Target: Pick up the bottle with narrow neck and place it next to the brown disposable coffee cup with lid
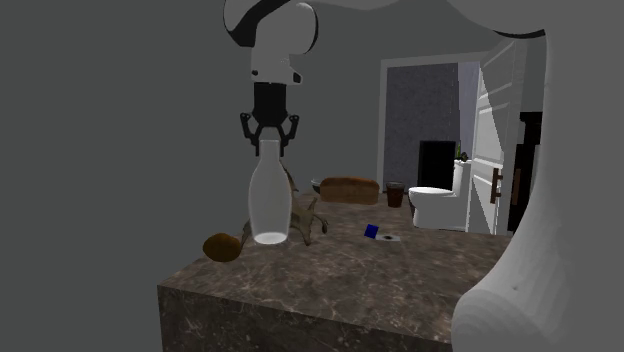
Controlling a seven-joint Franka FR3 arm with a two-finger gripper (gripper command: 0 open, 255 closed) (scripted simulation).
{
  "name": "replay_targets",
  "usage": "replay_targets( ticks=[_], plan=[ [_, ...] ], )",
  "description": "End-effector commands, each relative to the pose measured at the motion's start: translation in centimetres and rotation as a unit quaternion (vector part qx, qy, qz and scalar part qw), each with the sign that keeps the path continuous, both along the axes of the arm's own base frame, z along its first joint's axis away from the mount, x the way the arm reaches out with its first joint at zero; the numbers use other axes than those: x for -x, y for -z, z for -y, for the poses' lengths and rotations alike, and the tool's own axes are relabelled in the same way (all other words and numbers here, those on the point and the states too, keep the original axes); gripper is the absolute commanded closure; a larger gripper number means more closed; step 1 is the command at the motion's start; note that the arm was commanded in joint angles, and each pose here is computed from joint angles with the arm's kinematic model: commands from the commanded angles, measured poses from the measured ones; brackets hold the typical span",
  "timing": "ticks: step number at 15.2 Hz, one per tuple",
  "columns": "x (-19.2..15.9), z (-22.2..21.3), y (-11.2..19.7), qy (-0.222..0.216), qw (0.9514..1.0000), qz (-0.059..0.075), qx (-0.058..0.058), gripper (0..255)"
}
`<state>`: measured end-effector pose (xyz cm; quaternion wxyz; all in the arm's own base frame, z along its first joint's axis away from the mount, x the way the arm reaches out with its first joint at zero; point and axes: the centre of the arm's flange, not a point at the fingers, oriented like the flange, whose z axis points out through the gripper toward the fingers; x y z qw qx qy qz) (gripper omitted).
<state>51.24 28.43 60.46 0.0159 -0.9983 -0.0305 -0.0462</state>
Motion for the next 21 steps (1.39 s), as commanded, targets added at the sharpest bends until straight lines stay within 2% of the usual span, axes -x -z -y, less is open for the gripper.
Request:
replay_targets(
  ticks=[1, 20, 21],
  plan=[
    [0.0, 0.0, -1.1, 0.0, 1.0, 0.0, 0.0, 255],
    [0.0, 0.0, -10.8, 0.0, 1.0, 0.0, 0.0, 255],
    [0.3, 1.2, -11.2, 0.0, 1.0, 0.0, 0.0, 255]
  ],
)
